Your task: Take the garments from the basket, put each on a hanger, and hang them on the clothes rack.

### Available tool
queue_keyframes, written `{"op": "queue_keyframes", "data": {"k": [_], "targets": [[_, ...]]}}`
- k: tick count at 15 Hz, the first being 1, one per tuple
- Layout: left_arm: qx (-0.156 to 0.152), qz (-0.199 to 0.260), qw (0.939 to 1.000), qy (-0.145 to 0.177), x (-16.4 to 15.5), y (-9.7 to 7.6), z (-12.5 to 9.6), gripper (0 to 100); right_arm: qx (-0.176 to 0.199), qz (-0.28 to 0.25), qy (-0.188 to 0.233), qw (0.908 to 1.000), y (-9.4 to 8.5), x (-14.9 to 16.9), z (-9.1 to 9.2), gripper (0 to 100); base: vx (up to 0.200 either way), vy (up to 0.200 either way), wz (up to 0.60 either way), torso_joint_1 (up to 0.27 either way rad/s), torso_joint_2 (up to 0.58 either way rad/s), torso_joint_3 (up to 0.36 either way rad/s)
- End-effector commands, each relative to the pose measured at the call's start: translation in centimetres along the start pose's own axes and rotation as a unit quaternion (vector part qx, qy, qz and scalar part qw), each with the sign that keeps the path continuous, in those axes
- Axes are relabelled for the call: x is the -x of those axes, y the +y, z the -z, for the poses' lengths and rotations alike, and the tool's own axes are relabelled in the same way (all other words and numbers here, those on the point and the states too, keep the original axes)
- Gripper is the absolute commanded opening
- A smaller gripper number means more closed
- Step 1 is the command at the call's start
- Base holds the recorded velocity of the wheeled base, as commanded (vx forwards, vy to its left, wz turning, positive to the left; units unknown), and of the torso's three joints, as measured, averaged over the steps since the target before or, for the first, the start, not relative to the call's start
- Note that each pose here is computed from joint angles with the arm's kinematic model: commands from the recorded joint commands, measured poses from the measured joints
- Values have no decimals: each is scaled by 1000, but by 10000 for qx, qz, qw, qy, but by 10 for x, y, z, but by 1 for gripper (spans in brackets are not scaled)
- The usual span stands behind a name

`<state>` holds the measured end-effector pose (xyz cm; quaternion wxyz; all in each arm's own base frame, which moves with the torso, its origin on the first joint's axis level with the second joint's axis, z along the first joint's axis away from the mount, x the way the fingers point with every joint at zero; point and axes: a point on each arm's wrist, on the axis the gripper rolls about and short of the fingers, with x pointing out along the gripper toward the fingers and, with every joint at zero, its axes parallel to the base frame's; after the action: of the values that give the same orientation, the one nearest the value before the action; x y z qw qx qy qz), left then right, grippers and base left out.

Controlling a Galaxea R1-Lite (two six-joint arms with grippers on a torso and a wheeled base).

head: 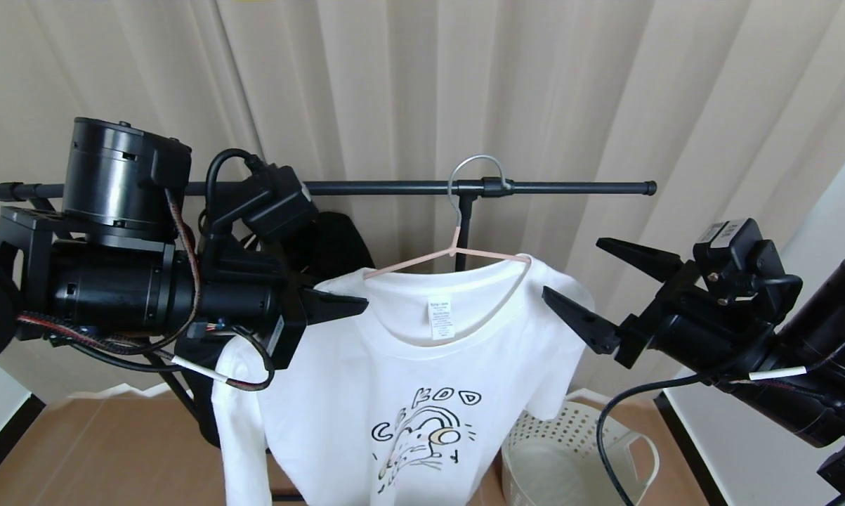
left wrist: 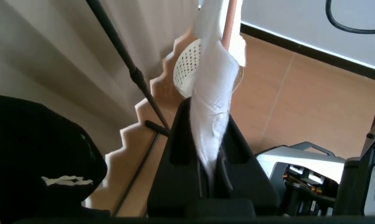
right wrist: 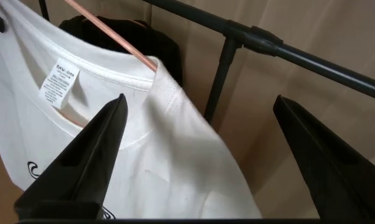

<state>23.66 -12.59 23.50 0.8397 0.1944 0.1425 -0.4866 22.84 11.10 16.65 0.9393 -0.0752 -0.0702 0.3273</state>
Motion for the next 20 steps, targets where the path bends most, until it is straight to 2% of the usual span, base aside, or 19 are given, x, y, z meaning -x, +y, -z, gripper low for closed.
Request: {"op": "queue_keyframes", "data": {"k": [1, 4, 7, 10, 12, 16, 20], "targets": [[-52, -70, 9999, -79, 13, -6, -1, 0, 5, 27, 10, 10000, -2, 0, 1, 100, 0, 0, 0, 0, 0, 0], [-36, -190, 9998, -106, 22, -7, 3, 0, -1, 109, 79, 9999, -6, 0, 4, 100, 0, 0, 0, 0, 0, 0], [-142, -451, 9983, -344, 35, -10, 9, 0, 208, 42, 621, 9978, -6, -3, 22, 100, 0, 0, 0, 0, 0, 0], [-172, -476, 9980, -391, 42, -16, 11, 0, 178, 4, 901, 9958, -6, -11, 40, 100, 0, 0, 0, 0, 0, 0], [-180, -482, 9979, -403, 45, -19, 12, 0, 262, 78, 1108, 9935, -13, -16, 54, 100, 0, 0, 0, 0, 0, 0], [-187, -488, 9978, -415, 48, -21, 13, 0, 233, 290, 1212, 9919, -28, -16, 62, 100, 0, 0, 0, 0, 0, 0], [-183, -485, 9978, -409, 49, -22, 14, 0, 210, 153, 1189, 9926, -37, -10, 64, 100, 0, 0, 0, 0, 0, 0]]}}
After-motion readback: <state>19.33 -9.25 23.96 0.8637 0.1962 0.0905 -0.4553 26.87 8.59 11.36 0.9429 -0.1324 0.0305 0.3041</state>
